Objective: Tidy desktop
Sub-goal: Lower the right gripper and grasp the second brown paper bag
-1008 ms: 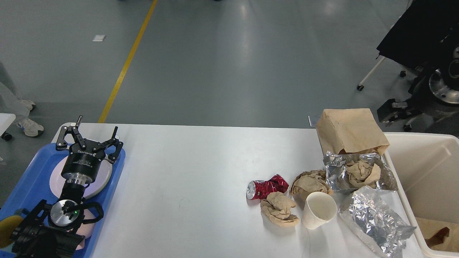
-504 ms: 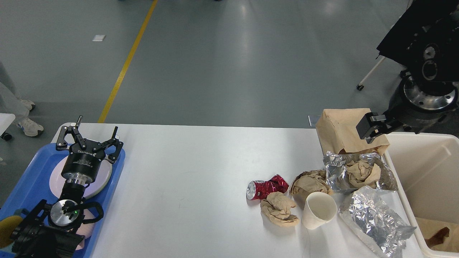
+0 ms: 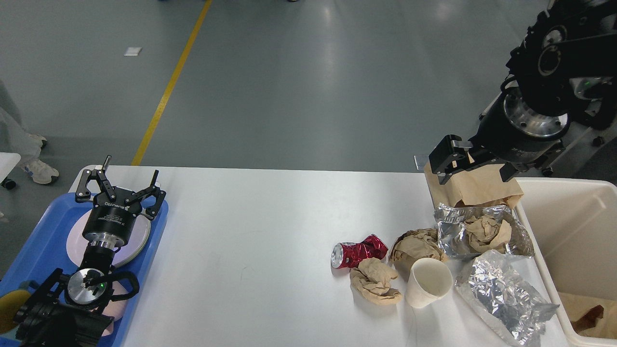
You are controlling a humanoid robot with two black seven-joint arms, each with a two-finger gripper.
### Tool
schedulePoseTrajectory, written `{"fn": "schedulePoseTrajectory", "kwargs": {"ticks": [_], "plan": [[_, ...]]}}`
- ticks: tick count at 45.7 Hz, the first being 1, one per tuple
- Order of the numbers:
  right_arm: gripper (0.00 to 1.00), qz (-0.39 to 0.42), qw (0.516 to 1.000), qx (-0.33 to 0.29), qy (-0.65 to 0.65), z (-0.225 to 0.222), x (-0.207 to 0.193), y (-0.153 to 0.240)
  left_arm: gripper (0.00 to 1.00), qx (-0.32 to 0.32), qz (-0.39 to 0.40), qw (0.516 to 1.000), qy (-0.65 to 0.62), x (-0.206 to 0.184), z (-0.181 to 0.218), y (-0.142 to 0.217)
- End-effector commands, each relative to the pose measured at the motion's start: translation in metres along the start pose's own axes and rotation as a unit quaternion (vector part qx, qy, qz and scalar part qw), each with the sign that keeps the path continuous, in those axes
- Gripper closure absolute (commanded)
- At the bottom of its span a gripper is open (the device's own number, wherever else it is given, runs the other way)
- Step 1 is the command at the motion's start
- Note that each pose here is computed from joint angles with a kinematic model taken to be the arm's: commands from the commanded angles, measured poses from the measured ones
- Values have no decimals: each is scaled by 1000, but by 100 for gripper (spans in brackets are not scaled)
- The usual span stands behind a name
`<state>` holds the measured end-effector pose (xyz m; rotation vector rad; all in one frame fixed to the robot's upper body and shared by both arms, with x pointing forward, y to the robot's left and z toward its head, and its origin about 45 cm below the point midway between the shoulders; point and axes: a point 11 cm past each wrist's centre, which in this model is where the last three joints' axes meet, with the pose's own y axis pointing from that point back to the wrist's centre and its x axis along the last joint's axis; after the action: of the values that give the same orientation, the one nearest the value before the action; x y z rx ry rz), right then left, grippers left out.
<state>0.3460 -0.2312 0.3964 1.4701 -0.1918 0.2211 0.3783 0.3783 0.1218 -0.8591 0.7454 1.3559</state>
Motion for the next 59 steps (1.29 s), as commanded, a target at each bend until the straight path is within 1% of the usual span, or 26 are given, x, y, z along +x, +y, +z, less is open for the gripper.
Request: {"fn": "schedulePoseTrajectory", "kwargs": {"ticks": [1,4,8,16,19,27,28,30,37,40,45,51,59], "plan": [[0,49,999,-18,-16,14,13,-11,3,0,0,1000,0,0,0,0],[0,67,997,-28,-19,22,18,-29,3,-1,0,1000,0,0,0,0],[0,102,994,-47,-6,32,38,-50,3,-1,0,1000,0,0,0,0],[0,124,987,-98,24,63,68,-114,3,0,1,1000,0,1,0,1],[0,132,985,-107,26,70,75,-137,3,0,0,1000,0,0,0,0],[0,141,981,-129,38,75,71,-208,3,-1,0,1000,0,0,0,0],[0,144,980,-131,38,74,67,-224,3,0,1,1000,0,1,0,1],[0,149,979,-133,42,71,60,-243,3,-1,0,1000,0,0,0,0],[0,192,973,-121,49,58,38,-293,3,-1,0,1000,0,0,0,0],[0,208,970,-110,55,50,30,-306,3,0,0,1000,0,0,0,0],[0,232,965,-108,63,45,18,-321,3,0,1,1000,0,1,0,1],[0,240,959,-122,88,53,6,-331,3,0,0,1000,0,0,0,0],[0,245,957,-130,88,61,-5,-339,3,0,0,1000,0,0,0,0]]}}
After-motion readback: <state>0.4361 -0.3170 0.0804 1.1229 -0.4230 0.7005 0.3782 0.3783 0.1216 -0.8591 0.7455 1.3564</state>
